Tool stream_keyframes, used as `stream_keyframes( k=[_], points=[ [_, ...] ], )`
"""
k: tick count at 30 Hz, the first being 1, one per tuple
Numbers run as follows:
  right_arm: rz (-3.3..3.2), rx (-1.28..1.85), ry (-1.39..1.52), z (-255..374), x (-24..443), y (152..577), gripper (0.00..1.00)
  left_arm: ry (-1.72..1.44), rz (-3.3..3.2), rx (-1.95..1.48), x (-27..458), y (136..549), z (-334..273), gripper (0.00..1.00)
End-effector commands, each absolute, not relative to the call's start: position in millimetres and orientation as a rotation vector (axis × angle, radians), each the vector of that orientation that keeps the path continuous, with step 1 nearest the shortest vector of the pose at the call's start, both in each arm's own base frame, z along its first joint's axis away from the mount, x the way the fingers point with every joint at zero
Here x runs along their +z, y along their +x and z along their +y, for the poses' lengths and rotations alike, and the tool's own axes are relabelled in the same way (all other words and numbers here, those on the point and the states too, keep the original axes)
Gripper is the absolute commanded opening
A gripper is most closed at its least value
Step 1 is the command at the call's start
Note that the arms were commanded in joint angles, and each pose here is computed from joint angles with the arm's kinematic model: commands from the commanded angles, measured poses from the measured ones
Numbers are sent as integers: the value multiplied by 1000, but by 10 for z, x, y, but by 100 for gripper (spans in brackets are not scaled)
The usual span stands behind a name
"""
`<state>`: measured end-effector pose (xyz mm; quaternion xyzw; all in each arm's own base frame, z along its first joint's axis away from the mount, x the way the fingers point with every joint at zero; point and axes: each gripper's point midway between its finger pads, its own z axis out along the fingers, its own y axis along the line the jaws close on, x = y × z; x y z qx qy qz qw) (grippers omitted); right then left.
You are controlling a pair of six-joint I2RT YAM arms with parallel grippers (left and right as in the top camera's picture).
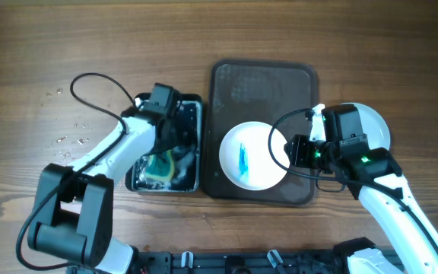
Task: Clean dirty plates on tray and stack at the side
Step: 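Grasp the green sponge with the left gripper and lift it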
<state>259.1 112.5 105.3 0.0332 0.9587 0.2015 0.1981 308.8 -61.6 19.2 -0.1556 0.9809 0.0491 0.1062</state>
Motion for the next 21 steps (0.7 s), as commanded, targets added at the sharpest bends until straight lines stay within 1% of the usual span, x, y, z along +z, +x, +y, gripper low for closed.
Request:
stream_keyframes(
  k=[1, 3, 4, 5, 7, 9, 11, 13, 15, 16, 17, 18, 21],
  points=[
    [2672, 573, 95, 1147, 1101, 2626, 34, -476, 2832, 50, 657, 3301, -662, 75],
    [2672, 573, 96, 1146, 1100, 2625, 34, -474, 2859, 20, 741, 3225, -695, 79],
    [2672, 572, 96, 1146, 1100, 2625, 34, -475, 2896, 21, 732, 3132, -696, 80],
    [2672, 573, 96, 1146, 1101, 2626, 34, -477, 2923, 29, 717, 3068, -690, 77],
    [2672, 572, 96, 1146, 1101, 2626, 35, -478, 2982, 72, 614, 2900, -649, 63],
    [2669, 573, 95, 1147, 1104, 2632, 35, -478, 3008, 92, 479, 2788, -624, 54],
    [2662, 575, 94, 1151, 1113, 2646, 35, -494, 3014, 96, 299, 2698, -601, 48],
    [2655, 576, 92, 1154, 1121, 2659, 35, -493, 3005, 89, 93, 2622, -580, 40],
    [2655, 576, 92, 1154, 1120, 2659, 36, -492, 2995, 81, -22, 2582, -569, 31],
    [2655, 576, 92, 1154, 1120, 2659, 36, -491, 2983, 73, -48, 2596, -572, 22],
    [2655, 576, 93, 1154, 1121, 2660, 35, -489, 2974, 67, -44, 2619, -579, 15],
    [2655, 577, 93, 1155, 1122, 2660, 36, -481, 2957, 55, -12, 2675, -592, 4],
    [2653, 572, 96, 1148, 1121, 2666, 36, -485, 2931, 37, 164, 2823, -613, 4]
  ],
)
